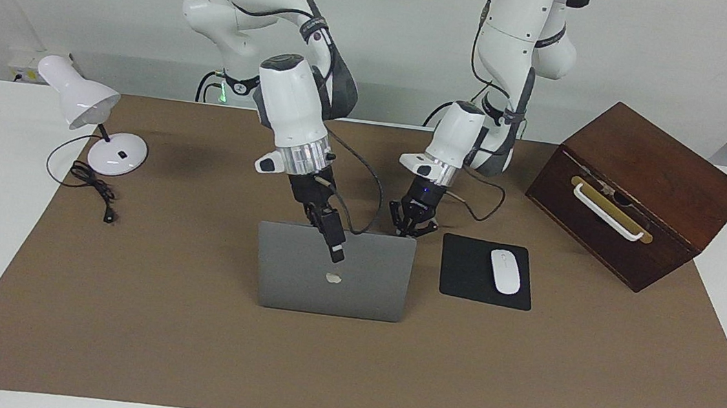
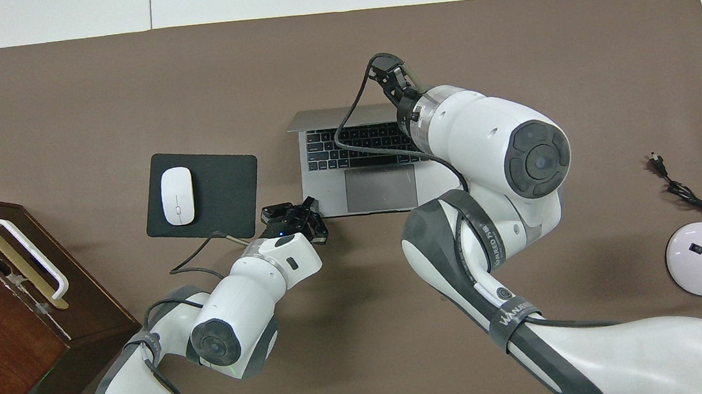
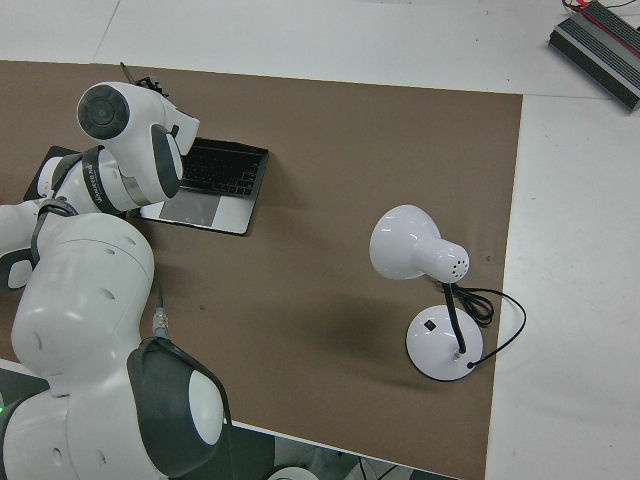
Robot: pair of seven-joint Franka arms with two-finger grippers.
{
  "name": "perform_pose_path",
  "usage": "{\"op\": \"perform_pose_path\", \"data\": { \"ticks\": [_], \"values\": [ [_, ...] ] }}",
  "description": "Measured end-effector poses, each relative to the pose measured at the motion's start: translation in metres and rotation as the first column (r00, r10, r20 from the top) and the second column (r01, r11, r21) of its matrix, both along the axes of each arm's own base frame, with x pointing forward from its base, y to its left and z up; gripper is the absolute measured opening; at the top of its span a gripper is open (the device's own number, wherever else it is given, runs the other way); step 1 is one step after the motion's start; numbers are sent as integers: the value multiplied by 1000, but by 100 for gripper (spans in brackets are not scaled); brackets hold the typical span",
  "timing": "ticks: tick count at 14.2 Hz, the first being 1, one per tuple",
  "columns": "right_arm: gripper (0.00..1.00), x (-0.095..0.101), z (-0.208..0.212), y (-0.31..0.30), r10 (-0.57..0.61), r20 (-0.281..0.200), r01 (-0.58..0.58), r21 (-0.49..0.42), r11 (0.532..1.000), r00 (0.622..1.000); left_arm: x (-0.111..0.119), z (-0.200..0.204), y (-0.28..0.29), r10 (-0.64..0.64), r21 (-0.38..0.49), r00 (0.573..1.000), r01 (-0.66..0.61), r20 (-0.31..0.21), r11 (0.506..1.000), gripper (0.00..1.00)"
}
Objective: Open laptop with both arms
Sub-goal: 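Lift the lid upward and back with the right gripper, then push the lid farther open with the right gripper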
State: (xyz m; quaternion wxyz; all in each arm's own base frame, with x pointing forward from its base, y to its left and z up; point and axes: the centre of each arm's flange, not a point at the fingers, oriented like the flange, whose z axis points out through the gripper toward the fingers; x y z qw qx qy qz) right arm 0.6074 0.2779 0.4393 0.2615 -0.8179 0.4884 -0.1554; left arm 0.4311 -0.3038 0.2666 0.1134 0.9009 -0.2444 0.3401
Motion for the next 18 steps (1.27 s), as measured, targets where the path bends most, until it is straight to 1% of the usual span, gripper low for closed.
{"op": "perform_pose_path", "data": {
  "ticks": [7, 10, 15, 18],
  "values": [
    [100, 23, 15, -2, 3, -9, -3, -11, 1000, 1000, 0, 0, 0, 0, 0, 1000, 0, 0, 1000, 1],
    [100, 32, 20, -3, 6, -5, -6, -15, 1000, 1000, 0, 0, 0, 0, 0, 1000, 0, 0, 1000, 1],
    [100, 47, 24, -11, 13, -8, -13, -30, 999, 1000, 0, 0, 0, 0, 0, 1000, 0, 0, 1000, 1],
    [100, 52, 19, -12, 20, -12, -21, -39, 999, 1000, 0, 0, 0, 0, 0, 1000, 0, 0, 1000, 1]
  ]
}}
